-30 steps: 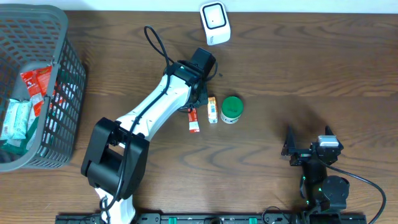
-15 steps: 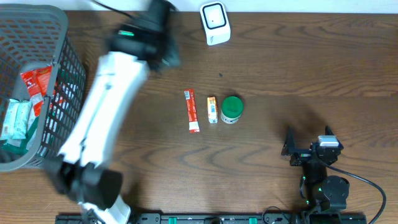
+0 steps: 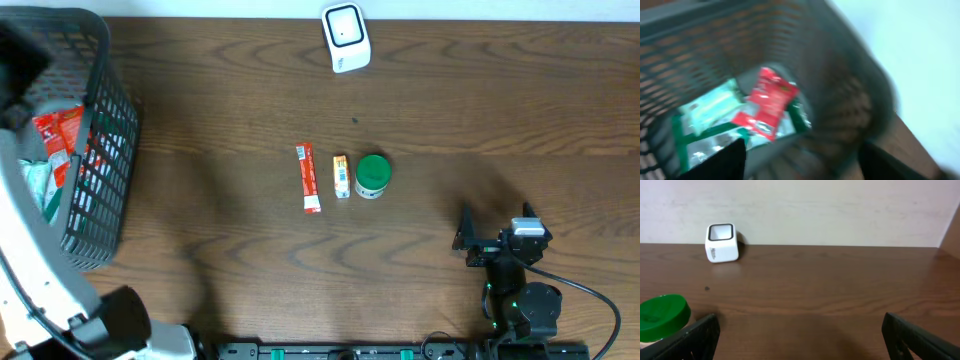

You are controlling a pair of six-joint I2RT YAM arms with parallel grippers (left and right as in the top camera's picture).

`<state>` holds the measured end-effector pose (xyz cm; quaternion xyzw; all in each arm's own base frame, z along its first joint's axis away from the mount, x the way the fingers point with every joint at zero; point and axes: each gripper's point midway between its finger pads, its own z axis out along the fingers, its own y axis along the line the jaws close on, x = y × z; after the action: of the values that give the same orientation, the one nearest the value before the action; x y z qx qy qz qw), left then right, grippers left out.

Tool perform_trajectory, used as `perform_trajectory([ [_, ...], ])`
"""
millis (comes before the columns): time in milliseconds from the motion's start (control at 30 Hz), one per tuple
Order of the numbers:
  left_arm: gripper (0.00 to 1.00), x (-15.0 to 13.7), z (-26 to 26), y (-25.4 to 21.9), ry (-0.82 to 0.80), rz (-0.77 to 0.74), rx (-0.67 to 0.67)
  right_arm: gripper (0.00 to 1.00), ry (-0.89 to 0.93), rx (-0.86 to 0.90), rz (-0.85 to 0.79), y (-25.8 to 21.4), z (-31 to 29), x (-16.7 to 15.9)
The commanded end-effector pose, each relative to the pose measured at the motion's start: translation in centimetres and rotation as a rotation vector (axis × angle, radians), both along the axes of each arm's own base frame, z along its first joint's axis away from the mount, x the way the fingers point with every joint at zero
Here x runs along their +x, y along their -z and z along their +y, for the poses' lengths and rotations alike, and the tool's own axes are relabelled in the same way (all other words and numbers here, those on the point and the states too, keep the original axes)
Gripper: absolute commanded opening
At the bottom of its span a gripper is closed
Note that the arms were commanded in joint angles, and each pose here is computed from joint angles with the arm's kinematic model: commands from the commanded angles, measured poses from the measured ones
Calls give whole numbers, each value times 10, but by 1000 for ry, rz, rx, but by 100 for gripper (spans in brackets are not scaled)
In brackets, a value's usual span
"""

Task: Scan the item barcode
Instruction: 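Move the left gripper back into the basket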

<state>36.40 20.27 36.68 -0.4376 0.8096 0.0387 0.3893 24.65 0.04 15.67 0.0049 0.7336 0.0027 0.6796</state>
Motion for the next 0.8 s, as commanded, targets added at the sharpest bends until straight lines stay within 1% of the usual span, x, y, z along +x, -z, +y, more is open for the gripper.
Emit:
perform_trajectory([
  [0,79,-8,43,27,-79,72,-17,99,-5,10,4,1,1,0],
  [67,87,-9,63,44,-112,105,-34,99,-5,10,4,1,1,0],
  [133,91,-4,74,62,-92,142,-47,99,-5,10,4,1,1,0],
  [300,91,27,77,114,113,251,-53,99,-5,10,4,1,1,0],
  [500,92,50,70,176,257,385,-77,99,-5,10,4,1,1,0],
  [633,92,63,58,210,324,449,-98,99,-5,10,5,2,1,0],
  [767,92,72,52,235,344,490,-112,99,-5,10,5,2,1,0],
])
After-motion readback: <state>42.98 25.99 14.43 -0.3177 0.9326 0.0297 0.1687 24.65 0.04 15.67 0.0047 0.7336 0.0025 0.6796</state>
